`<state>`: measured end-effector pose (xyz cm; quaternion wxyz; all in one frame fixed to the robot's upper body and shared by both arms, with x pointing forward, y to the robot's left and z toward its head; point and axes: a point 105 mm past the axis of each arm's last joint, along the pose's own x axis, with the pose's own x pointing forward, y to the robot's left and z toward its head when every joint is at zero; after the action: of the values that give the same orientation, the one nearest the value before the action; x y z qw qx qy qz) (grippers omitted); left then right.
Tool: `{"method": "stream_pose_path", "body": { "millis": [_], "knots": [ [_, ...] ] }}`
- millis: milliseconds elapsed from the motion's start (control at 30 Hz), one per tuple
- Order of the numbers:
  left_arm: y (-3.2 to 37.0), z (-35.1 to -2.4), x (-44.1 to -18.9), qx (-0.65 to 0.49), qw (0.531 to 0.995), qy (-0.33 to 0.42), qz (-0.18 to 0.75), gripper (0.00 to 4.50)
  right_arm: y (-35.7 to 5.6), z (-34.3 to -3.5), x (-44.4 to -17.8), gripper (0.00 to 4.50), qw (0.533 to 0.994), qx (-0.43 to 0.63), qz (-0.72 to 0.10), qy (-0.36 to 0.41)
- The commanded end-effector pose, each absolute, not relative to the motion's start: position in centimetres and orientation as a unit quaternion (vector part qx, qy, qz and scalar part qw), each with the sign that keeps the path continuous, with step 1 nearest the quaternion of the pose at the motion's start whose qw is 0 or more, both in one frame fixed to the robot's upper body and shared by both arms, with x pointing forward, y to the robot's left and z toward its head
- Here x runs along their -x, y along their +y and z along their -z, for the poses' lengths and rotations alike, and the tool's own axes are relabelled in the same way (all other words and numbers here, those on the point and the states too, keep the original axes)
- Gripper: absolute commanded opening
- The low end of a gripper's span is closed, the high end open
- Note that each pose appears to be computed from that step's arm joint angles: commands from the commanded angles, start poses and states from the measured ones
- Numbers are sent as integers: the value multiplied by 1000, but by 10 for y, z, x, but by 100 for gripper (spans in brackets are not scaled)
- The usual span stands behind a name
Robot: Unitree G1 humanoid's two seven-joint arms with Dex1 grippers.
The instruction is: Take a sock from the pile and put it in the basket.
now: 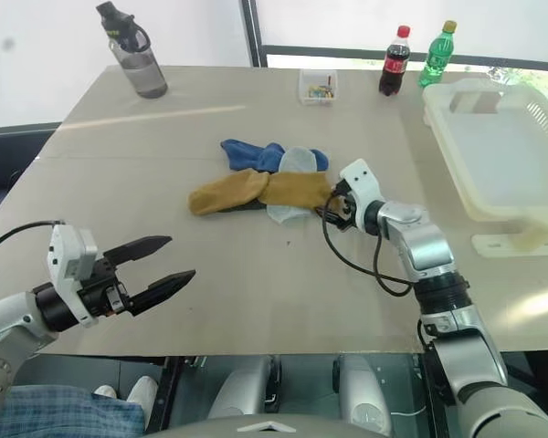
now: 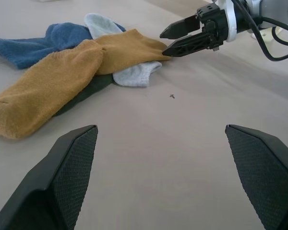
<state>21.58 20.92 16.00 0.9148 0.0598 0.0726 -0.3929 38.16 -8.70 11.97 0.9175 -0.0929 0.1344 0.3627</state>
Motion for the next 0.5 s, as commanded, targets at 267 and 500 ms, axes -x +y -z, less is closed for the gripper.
{"method": "stream_pose_path", "body": {
  "millis": [267, 500],
  "knots": [
    [207, -165, -216, -72, 914, 61, 395, 450, -88, -115, -384, 10, 916, 103, -361, 145],
    [206, -164, -215, -72, 915, 62, 393, 450, -96, -121, -372, 10, 904, 123, -385, 138]
  ]
}}
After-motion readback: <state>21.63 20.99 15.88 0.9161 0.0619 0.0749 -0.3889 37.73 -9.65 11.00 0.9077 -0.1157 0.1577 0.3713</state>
